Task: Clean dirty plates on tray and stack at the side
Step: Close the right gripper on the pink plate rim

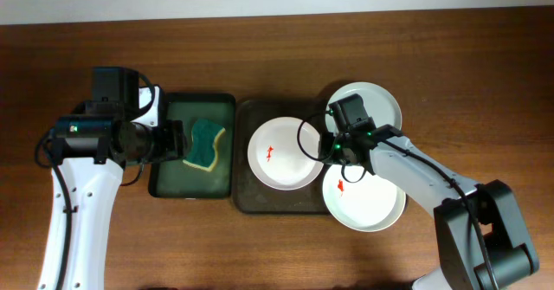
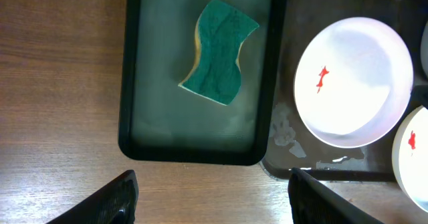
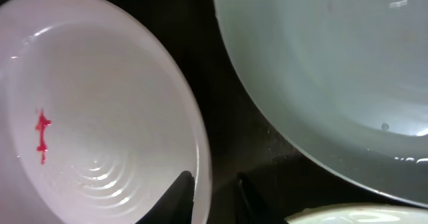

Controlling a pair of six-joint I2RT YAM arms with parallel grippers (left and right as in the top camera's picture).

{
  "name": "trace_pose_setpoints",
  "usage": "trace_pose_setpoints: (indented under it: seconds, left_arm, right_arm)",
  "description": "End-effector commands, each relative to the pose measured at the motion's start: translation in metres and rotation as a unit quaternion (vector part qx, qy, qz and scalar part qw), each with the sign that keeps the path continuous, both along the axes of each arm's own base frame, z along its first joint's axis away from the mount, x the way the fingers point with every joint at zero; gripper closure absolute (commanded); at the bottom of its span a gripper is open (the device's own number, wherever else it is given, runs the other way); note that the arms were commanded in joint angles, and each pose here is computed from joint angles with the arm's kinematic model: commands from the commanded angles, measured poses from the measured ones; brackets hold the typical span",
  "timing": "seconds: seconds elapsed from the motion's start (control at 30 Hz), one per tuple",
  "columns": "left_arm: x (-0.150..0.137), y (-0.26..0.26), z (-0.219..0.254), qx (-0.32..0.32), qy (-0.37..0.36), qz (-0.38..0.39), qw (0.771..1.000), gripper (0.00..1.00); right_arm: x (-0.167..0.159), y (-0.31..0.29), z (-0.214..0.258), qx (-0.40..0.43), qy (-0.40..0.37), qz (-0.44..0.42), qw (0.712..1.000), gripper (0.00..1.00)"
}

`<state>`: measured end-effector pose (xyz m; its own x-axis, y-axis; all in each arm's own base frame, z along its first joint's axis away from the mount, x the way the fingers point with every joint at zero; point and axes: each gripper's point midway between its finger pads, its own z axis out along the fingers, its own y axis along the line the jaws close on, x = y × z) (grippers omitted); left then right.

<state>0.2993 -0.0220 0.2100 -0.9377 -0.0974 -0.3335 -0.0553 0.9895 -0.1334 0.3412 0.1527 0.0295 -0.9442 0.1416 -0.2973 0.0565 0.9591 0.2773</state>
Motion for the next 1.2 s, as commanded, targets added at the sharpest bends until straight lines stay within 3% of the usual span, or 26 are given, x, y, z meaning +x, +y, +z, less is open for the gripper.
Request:
trace_pose_setpoints:
  seconds: [0.0,0.2,0.27,0.5,0.6,0.8,0.9,1.17]
  left_arm:
    - [0.003,-0.003,0.001,-0.004,-0.001,-0.007,1.0,0.3]
    - [0.003,-0.003,0.001,-0.004,-0.001,-0.007,1.0,0.31]
    - [0.003,-0.003,0.001,-0.004,-0.001,-0.007,1.0,0.31]
    - [0.003,-0.003,0.001,-0.004,-0.001,-0.007,1.0,0.32]
    - [0.003,-0.003,0.001,-0.004,-0.001,-0.007,1.0,0.33]
    - [0.003,-0.003,0.001,-0.004,-0.001,-0.007,1.0,0.36]
    - [0.003,-0.003,0.001,-0.004,-0.001,-0.007,1.0,0.36]
    - [0.003,-0.003,0.001,-0.004,-0.001,-0.007,1.0,0.36]
  right_arm:
    - [-0.002,0.0,-0.006,-0.008,0.002,-0.007,1.0,0.78]
    - [-0.001,0.008,-0.024,-0.005,0.011,0.003,1.0,0.79]
    - [-0.002,0.012,-0.028,-0.007,0.012,0.007,1.0,0.87]
    - [0.016,0.019,-0.01,0.002,-0.017,0.013,1.0,0.88]
    - [0.023,0.021,-0.003,-0.002,-0.032,0.03,0.999,0.96]
    - [0.027,0.016,-0.003,-0.019,-0.042,0.03,0.999,0.95]
    - [0.024,0.015,-0.005,-0.021,-0.036,0.03,0.999,0.74]
    - [0.018,0.013,-0.009,-0.026,-0.022,0.03,0.999,0.77]
